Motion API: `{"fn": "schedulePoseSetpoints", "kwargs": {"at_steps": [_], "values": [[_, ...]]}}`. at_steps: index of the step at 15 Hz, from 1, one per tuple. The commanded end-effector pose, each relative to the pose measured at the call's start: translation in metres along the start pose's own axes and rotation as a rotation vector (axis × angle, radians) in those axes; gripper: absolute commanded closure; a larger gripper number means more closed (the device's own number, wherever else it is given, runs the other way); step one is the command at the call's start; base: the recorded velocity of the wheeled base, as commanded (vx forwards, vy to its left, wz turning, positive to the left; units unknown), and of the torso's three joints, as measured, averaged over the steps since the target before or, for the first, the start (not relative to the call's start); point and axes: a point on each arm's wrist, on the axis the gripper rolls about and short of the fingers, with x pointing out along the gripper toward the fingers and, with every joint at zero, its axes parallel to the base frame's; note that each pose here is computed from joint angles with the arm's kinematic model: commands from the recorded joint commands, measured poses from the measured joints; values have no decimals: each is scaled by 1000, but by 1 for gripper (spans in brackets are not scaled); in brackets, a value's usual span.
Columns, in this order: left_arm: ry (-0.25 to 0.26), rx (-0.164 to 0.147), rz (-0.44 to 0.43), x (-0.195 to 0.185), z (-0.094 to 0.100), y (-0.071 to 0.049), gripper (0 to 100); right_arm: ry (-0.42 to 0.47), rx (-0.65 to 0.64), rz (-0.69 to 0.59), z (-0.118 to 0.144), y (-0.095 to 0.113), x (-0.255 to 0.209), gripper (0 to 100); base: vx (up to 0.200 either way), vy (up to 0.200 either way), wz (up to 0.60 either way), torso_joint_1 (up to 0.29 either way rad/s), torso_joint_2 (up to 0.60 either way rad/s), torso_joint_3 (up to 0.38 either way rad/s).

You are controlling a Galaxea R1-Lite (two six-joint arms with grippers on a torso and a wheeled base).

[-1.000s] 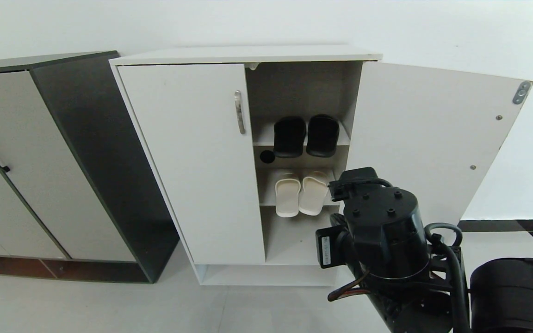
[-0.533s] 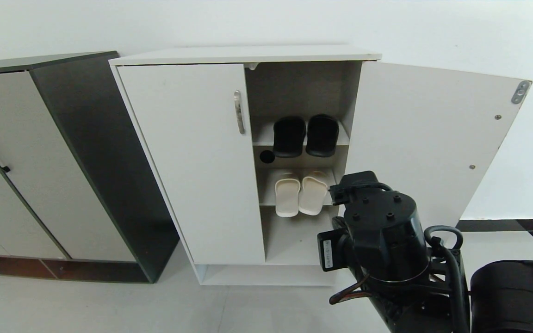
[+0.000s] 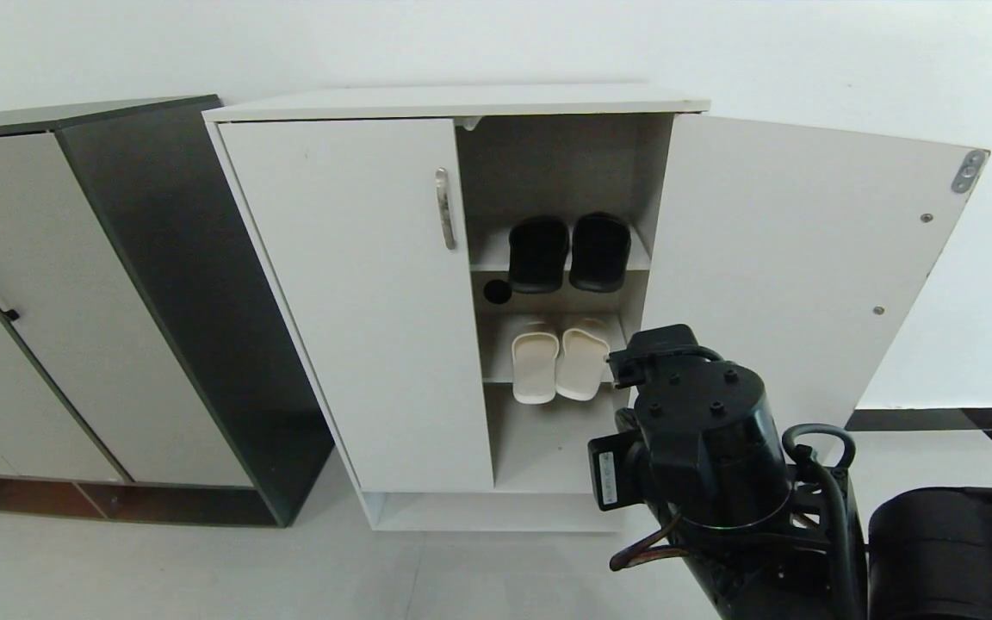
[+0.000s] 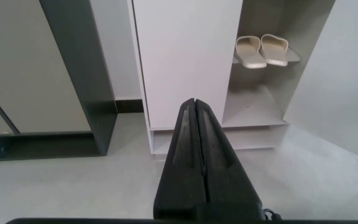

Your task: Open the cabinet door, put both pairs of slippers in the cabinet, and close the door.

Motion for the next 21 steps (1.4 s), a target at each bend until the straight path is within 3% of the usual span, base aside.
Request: {"fn": "schedulePoseSetpoints", "kwargs": {"at_steps": [1,9,21], "values": [[1,0,0,0,0,0,100,1,-1,-1,-1,0,0,100,0,0,0,0,0,0],[1,0,0,0,0,0,100,0,0,0,0,0,0,100,0,0,0,34,-336,-309],[1,0,0,0,0,0,100,1,-1,1,-1,0,0,100,0,0,0,150,-478,-330]]}}
